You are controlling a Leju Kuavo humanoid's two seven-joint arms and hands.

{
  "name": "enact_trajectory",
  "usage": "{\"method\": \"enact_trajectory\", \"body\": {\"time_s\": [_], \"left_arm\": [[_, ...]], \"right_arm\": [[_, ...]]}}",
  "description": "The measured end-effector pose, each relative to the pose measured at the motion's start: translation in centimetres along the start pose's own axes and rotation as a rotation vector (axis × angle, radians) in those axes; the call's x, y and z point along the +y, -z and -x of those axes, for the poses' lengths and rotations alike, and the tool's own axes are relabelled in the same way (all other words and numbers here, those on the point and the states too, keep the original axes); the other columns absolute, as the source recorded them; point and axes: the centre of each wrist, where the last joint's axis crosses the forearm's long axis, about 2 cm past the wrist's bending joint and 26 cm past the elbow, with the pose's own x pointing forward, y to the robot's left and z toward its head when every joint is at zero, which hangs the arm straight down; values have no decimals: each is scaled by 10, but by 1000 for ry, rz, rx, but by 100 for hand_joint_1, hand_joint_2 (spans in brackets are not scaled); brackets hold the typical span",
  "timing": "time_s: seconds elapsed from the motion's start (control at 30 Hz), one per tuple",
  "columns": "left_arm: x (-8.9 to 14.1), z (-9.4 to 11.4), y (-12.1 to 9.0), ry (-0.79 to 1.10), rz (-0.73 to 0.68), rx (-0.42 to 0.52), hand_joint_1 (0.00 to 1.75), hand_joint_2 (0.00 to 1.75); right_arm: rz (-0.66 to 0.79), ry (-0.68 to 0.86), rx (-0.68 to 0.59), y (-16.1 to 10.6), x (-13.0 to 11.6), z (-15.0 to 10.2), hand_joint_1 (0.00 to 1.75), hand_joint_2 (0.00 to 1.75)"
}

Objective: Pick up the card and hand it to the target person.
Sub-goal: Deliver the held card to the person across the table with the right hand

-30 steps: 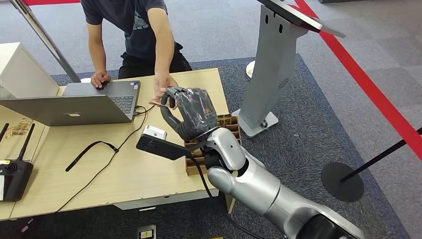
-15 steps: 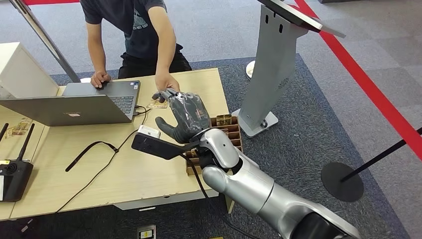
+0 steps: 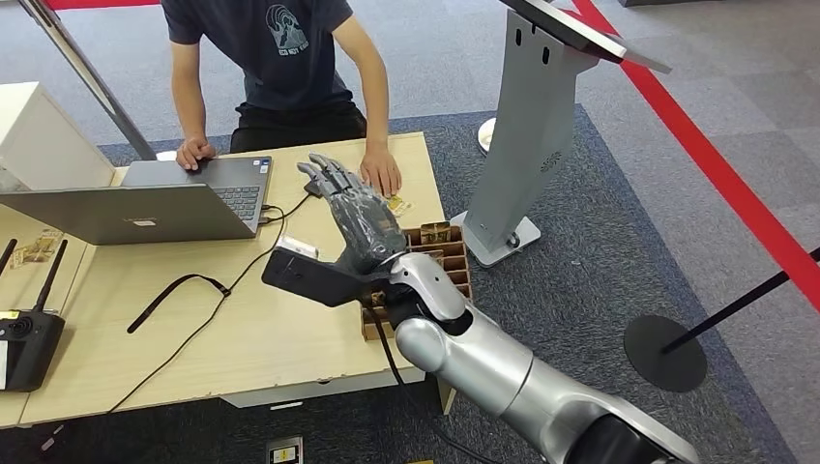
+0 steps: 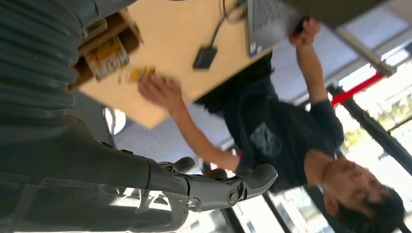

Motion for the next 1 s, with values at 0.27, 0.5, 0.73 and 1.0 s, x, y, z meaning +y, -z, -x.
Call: {"method": "enact_trajectory", "body": {"time_s": [0.27, 0.5, 0.73, 1.0], "left_arm": [[-1, 0, -2, -42, -8, 40, 0, 175], [0, -1, -1, -31, 10, 41, 0, 175], [3, -2, 0, -50, 24, 51, 0, 175], [4, -2, 1, -60, 26, 56, 0, 175]], "right_arm": [[-204, 718, 129, -22, 10, 24, 0, 175], [-205, 1299, 148, -63, 18, 56, 0, 175], [-120, 1382, 176, -92, 15, 80, 0, 175], [-56, 1298, 165, -99, 3, 88, 0, 175]]}}
